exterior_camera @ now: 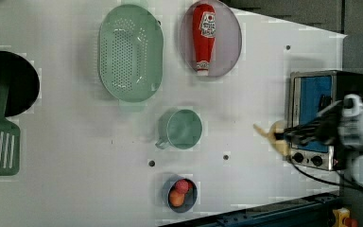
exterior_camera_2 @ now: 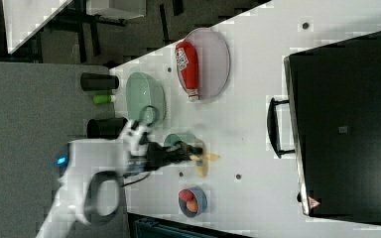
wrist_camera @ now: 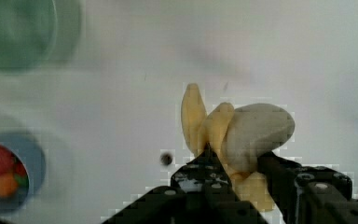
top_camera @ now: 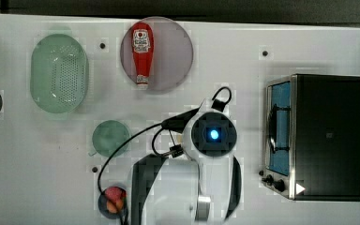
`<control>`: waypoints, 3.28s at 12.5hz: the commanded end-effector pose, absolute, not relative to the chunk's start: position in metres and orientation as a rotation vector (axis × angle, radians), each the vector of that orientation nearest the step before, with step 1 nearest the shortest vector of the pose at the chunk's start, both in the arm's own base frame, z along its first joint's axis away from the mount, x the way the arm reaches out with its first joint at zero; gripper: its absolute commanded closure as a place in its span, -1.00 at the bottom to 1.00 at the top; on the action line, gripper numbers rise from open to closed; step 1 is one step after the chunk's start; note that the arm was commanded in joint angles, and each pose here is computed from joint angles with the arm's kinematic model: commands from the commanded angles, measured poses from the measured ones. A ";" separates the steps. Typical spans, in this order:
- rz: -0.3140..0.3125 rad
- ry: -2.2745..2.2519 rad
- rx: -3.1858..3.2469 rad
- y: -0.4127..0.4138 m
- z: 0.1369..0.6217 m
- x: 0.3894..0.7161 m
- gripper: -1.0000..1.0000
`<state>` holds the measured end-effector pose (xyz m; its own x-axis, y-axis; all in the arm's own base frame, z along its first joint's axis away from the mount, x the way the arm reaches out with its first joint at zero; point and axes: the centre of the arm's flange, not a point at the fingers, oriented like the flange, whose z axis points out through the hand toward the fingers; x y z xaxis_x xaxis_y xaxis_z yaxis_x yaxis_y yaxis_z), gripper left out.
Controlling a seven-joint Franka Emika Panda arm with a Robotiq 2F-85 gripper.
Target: Pick Banana and place it in mug.
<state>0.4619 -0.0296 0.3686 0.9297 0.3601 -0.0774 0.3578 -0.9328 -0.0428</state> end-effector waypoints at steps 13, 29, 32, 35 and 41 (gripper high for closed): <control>0.133 -0.079 -3.108 0.203 0.372 0.448 0.36; 0.013 0.000 -3.070 0.216 0.284 0.473 -1.00; -0.149 0.086 -3.065 0.191 0.344 0.494 -1.00; -0.225 0.222 -3.088 0.144 0.424 0.496 -1.00; -0.190 0.615 -3.047 0.007 0.538 0.481 -1.00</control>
